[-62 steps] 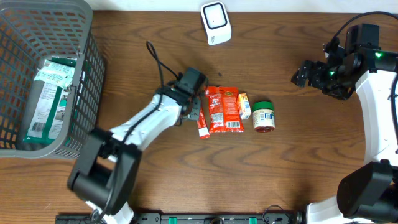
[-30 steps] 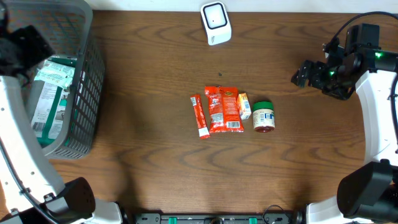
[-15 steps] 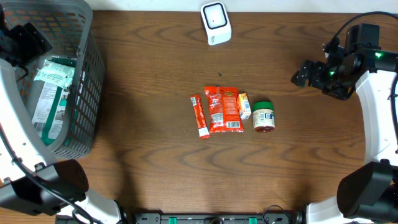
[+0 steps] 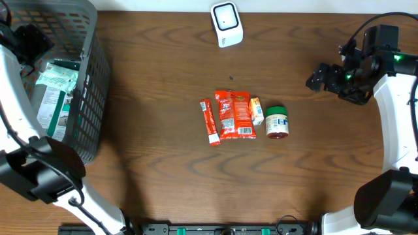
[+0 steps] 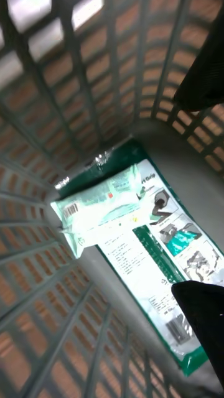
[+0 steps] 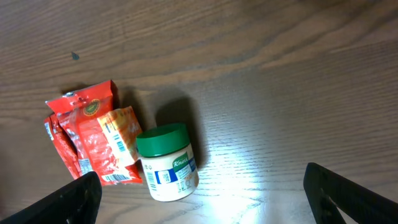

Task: Scan the item barcode
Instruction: 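Swing the left gripper back into the grey basket, then grasp a mint-green wipes packet in the basket with the left gripper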

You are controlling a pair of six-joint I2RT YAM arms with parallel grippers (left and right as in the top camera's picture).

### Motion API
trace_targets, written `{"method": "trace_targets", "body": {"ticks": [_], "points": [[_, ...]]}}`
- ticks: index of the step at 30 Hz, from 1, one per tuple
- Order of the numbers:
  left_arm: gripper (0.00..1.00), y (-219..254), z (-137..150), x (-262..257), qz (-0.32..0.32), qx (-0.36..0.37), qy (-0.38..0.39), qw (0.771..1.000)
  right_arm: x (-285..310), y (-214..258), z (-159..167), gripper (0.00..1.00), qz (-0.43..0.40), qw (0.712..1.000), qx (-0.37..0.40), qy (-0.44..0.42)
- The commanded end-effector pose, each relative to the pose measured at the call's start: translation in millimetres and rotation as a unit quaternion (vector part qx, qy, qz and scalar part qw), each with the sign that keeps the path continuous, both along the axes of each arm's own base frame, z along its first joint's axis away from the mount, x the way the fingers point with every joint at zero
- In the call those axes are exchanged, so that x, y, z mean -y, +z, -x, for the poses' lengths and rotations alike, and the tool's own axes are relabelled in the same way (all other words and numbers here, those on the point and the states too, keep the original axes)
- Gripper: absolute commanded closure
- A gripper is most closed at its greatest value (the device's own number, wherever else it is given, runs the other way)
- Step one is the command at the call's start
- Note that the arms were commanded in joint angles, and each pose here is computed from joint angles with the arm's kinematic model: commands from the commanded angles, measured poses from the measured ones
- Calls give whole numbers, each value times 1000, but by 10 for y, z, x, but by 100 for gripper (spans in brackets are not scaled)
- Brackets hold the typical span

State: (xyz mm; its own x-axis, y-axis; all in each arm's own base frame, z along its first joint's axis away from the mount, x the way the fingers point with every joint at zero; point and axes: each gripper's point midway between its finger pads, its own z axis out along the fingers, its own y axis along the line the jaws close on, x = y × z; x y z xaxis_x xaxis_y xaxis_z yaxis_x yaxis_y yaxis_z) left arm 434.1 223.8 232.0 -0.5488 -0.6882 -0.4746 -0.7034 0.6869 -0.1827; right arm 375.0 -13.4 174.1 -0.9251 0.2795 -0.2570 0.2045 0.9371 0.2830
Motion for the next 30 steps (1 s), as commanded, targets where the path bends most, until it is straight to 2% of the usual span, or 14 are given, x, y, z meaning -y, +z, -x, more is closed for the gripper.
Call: {"method": "trace_targets", "body": {"ticks": [1,5,9,18,30], "points": [[13,-285,-10,-125,32,-16,68,997,28,36,11,1,-3,1000,5,-3],[13,-591,108,-330,36,-40,206,977,28,36,11,1,-3,1000,5,-3],[20,-876,99,-348,63,-50,265,961,28,36,11,1,-3,1000,5,-3],[32,-1261,-49,-423,70,-58,274,957,28,38,10,1,-3,1000,5,-3],[34,-1698,-221,-396,98,-65,264,957,28,37,10,1,-3,1000,5,-3]]}}
